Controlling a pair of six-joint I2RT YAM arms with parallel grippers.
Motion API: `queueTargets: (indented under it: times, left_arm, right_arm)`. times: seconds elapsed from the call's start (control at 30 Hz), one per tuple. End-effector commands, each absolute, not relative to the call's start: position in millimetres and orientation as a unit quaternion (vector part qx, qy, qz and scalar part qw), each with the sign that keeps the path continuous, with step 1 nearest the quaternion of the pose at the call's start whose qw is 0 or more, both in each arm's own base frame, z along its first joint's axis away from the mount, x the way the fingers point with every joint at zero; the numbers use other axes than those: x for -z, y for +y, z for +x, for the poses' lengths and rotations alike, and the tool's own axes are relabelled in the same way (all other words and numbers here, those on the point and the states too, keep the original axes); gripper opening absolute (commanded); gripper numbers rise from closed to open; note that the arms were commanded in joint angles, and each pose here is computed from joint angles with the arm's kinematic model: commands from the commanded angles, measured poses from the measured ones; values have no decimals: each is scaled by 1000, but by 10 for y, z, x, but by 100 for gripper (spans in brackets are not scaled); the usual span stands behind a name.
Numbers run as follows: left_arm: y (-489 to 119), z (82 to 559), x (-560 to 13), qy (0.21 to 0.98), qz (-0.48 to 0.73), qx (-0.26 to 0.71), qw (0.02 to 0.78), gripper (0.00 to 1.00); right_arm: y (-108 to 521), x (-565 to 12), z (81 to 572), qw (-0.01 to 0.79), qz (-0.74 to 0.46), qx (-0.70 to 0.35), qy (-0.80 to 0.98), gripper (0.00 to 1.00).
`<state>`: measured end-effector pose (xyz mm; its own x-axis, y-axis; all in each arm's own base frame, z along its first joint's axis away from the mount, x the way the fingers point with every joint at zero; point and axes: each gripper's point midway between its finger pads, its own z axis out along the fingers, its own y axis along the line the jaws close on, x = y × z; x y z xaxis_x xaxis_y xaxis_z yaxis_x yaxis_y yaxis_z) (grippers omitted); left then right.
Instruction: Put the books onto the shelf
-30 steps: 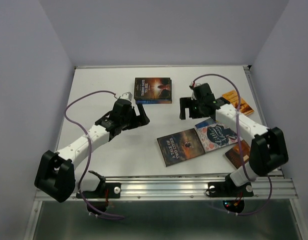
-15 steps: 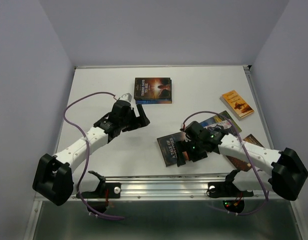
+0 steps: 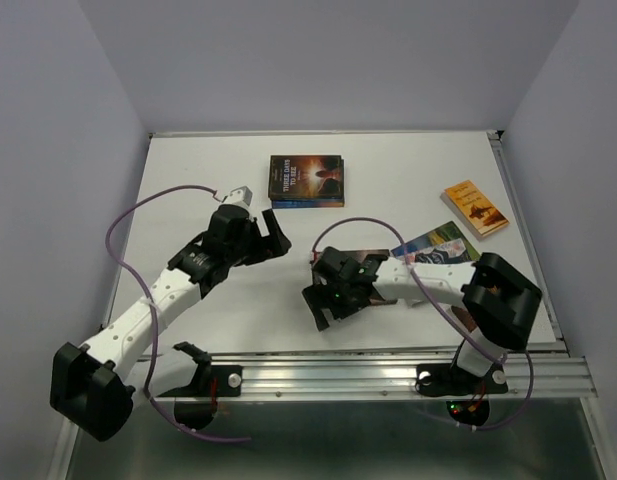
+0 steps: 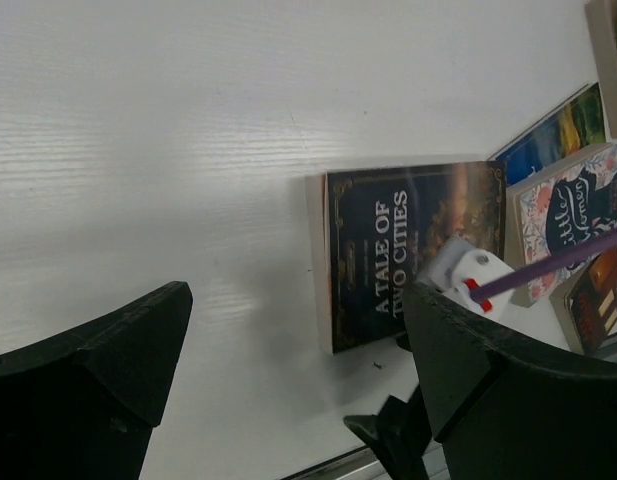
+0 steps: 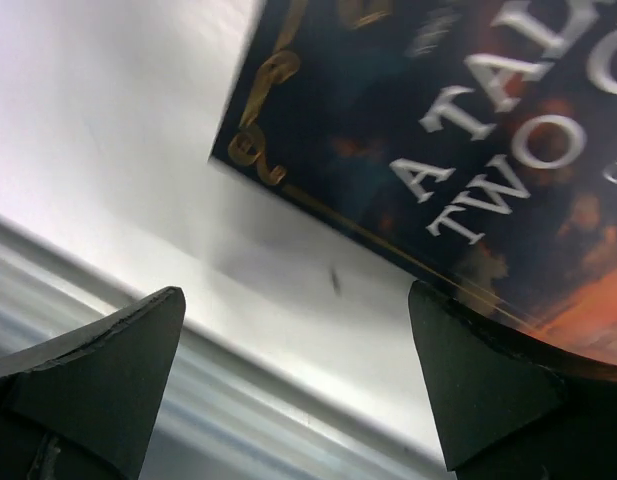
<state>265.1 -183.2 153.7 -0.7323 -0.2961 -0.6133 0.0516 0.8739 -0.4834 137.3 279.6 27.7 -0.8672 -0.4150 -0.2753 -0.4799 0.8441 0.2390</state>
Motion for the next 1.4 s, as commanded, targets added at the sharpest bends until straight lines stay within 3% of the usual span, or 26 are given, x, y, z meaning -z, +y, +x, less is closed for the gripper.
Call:
queueTargets:
  times: [0.0, 0.27, 0.47, 0.63, 0.8, 0.97, 1.1, 1.17, 1.2, 1.37]
  left_arm:
    - [-1689, 2576, -1715, 886, -92, 237, 388, 99]
    - [-1508, 2383, -1828, 862, -147, 258, 411, 99]
    - [-1553, 2370, -1725, 861, -157, 271, 400, 99]
    - [-1696, 2415, -1558, 865, -152, 290, 381, 99]
    - [-1975, 2509, -1486, 863, -131, 333, 356, 99]
    - [-2275, 2691, -1276, 871, -120, 349, 325, 99]
    - [-2553, 2778, -1194, 869, -114, 372, 304, 99]
    - [-2688, 2827, -1119, 871, -113, 376, 294, 99]
    - [-2731, 2845, -1086, 873, -113, 376, 291, 99]
    - [-2967, 2905, -797, 883, -119, 380, 251, 99]
  right_arm:
    - [3328, -282, 2213, 249, -288, -122, 917, 100]
    - [3767, -329, 3156, 294, -296, -135, 899, 100]
    - [3997, -1160, 2821, 294, -317, -263, 862, 100]
    - [3510, -1445, 2879, 300, -273, -274, 872, 100]
    - [2471, -1220, 3697, 323, -160, -177, 916, 100]
    - [2001, -886, 4146, 314, -174, -120, 926, 100]
    - [1780, -642, 4293, 290, -162, -110, 937, 100]
    - [1657, -539, 4313, 278, -149, -110, 943, 95]
    - [1637, -486, 4281, 269, -146, -117, 945, 87]
    - [1707, -300, 3980, 224, -148, -155, 951, 78]
